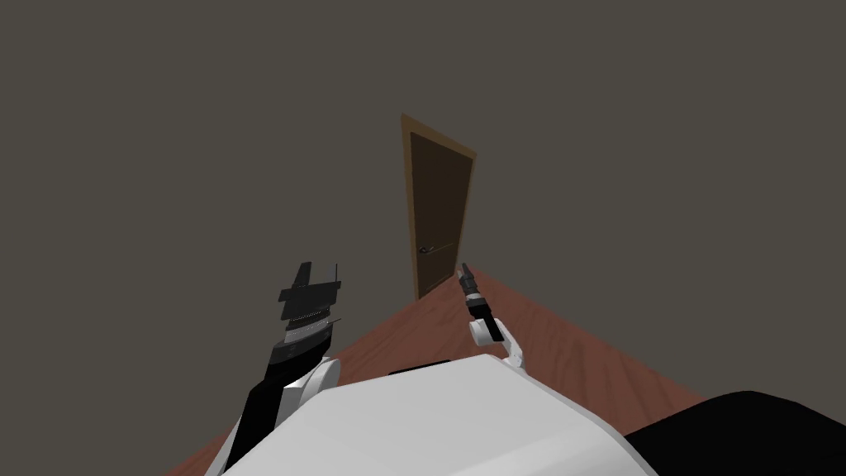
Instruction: Pull the door open
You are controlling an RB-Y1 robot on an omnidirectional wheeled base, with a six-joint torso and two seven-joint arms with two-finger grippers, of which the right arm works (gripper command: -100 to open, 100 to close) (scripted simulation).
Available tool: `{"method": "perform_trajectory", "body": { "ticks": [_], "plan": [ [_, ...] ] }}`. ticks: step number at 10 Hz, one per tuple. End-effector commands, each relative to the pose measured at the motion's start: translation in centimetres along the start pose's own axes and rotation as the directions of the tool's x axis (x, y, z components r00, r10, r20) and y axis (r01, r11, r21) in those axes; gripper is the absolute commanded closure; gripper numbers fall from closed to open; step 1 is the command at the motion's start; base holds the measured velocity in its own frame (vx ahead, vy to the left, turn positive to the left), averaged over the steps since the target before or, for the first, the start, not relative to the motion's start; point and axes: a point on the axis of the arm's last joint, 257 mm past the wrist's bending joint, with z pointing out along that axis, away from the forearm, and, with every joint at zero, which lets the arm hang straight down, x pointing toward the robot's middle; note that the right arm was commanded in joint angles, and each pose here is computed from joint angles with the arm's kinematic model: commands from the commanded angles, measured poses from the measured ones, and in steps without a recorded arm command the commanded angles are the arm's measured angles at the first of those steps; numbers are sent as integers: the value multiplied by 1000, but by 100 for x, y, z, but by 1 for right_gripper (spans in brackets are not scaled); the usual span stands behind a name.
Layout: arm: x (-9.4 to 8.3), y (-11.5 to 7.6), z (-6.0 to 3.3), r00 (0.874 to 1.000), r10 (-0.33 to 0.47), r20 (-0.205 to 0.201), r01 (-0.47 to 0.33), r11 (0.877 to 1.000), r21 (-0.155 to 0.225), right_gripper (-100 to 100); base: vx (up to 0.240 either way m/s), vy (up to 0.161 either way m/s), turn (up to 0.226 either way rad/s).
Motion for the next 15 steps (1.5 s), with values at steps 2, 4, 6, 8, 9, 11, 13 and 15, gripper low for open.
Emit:
{"method": "perform_trajectory", "body": {
  "ticks": [2, 4, 6, 8, 9, 11, 13, 15],
  "plan": [
    [16, -211, 16, 1000, 6, -7, -6, 1000, 30, -100, 75, -75, 197],
    [13, -329, 6, 1000, 8, -9, -8, 999, 50, -100, 54, -37, 74],
    [13, -478, 15, 1000, 11, -13, -11, 997, 73, -100, 69, -59, 209],
    [6, -639, 15, 1000, 14, -16, -12, 995, 99, -100, 66, -65, 162],
    [3, -706, 19, 1000, 15, -18, -13, 994, 109, -100, 66, -85, 204],
    [-7, -816, 0, 1000, 15, -18, -13, 992, 129, -100, 63, -84, 116],
    [-22, -959, -5, 1000, 16, -19, -12, 988, 153, -100, 41, -43, 151],
    [-42, -1106, -19, 1000, 15, -19, -11, 984, 179, -100, 65, -73, 179]
  ]
}}
